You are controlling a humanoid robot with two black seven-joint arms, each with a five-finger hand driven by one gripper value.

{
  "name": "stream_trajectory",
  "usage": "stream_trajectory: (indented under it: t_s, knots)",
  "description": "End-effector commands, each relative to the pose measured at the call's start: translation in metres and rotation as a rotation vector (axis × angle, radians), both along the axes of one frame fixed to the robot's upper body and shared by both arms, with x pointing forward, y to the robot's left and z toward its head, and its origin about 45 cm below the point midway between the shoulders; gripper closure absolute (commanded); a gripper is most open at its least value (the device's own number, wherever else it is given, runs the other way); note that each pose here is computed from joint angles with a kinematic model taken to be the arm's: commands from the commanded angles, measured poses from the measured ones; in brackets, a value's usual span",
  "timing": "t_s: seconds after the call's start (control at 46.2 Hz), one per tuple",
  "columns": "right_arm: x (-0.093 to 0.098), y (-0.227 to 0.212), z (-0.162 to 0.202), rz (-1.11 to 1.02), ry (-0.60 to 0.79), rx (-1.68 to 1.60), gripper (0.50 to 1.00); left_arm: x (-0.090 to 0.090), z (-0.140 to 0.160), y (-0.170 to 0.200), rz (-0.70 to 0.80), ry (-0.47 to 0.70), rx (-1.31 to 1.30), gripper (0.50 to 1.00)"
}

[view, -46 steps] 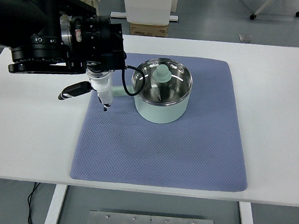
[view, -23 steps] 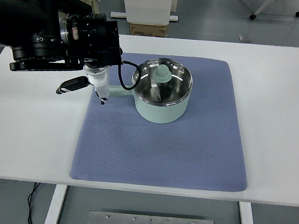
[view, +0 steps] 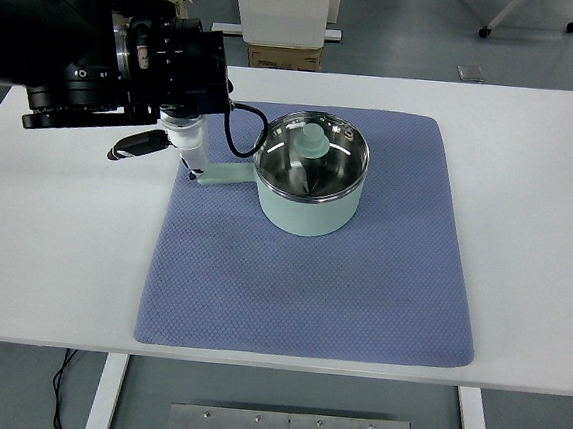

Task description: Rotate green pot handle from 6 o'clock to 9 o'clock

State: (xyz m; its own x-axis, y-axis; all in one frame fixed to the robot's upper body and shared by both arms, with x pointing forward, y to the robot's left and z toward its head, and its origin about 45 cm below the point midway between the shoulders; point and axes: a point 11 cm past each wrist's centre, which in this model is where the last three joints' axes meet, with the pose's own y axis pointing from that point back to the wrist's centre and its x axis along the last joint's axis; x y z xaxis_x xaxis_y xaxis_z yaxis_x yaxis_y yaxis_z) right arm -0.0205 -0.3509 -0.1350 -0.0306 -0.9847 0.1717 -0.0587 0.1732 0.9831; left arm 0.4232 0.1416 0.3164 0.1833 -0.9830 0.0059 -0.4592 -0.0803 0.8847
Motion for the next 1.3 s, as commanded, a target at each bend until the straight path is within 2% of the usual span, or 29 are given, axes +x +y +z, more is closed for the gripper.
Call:
stream_trajectory:
  t_s: [0.0, 0.628, 1.104, 1.277]
  knots:
    - [0.0, 0.0, 0.0, 0.0, 0.0, 0.0, 0.5, 0.001, 0.0, 0.001, -0.007, -0.007, 0.009, 0.5]
    - [0.0, 0.0, 0.0, 0.0, 0.0, 0.0, 0.5, -0.002, 0.009, 0.0, -0.043, -0.015, 0.038, 0.5]
    - [0.0, 0.0, 0.0, 0.0, 0.0, 0.0, 0.5, -0.004, 0.045, -0.011, -0.068, -0.049, 0.042, 0.5]
    - [0.0, 0.0, 0.0, 0.0, 0.0, 0.0, 0.5, -0.007, 0.062, -0.027, -0.076, -0.06, 0.001, 0.5]
